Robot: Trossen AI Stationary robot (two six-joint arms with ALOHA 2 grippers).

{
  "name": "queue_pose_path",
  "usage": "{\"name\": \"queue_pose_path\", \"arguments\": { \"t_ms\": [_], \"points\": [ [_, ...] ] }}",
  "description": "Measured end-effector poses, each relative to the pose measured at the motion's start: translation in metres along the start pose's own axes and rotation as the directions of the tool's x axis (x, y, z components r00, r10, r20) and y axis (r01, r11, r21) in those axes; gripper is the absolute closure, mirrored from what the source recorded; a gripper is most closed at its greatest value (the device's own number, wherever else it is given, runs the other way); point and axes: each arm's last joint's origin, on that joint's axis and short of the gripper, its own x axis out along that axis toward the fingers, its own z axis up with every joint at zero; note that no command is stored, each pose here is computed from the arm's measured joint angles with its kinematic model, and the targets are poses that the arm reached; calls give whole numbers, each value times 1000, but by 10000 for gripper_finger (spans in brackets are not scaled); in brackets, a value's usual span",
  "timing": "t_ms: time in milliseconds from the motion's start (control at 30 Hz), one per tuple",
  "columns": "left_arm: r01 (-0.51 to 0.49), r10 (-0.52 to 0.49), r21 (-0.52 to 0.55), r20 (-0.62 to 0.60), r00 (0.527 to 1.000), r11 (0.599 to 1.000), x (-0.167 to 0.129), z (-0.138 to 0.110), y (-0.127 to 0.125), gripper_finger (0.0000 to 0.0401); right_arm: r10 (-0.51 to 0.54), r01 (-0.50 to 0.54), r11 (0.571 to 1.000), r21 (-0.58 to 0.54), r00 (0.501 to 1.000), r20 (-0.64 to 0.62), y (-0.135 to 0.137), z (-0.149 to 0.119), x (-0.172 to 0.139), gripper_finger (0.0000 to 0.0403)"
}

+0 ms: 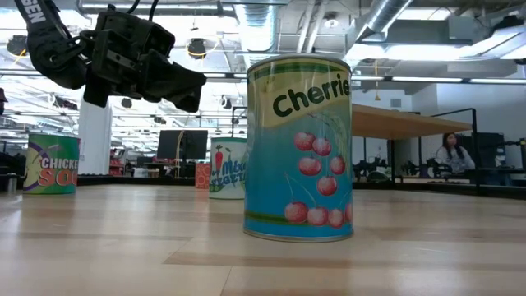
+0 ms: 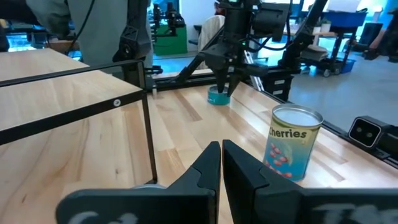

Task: Pick and place cans onto a shelf
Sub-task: Put the can of tuna on the shelf

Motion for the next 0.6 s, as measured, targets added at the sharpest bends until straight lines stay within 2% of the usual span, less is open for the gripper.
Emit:
{"name": "queue_pose_path", "arguments": {
  "t_ms": [133, 300, 467, 600],
  "points": [
    [0, 0, -3, 0, 1000, 1000, 0, 0, 0, 395, -3, 3, 1000, 4, 1000, 0, 0, 2, 0, 274],
    [0, 0, 3, 1, 1000, 1000, 0, 0, 0, 395, -10, 10, 1000, 0, 1000, 4, 3, 0, 5, 318],
    [-1, 1, 9, 2, 1000, 1000, 0, 0, 0, 395, -13, 13, 998, -60, 1000, -9, 7, 4, 9, 360],
    [-6, 6, 25, 5, 1000, 1000, 0, 1, 1, 395, -28, 27, 992, -121, 1000, -10, 11, 21, 0, 393]
  ]
}}
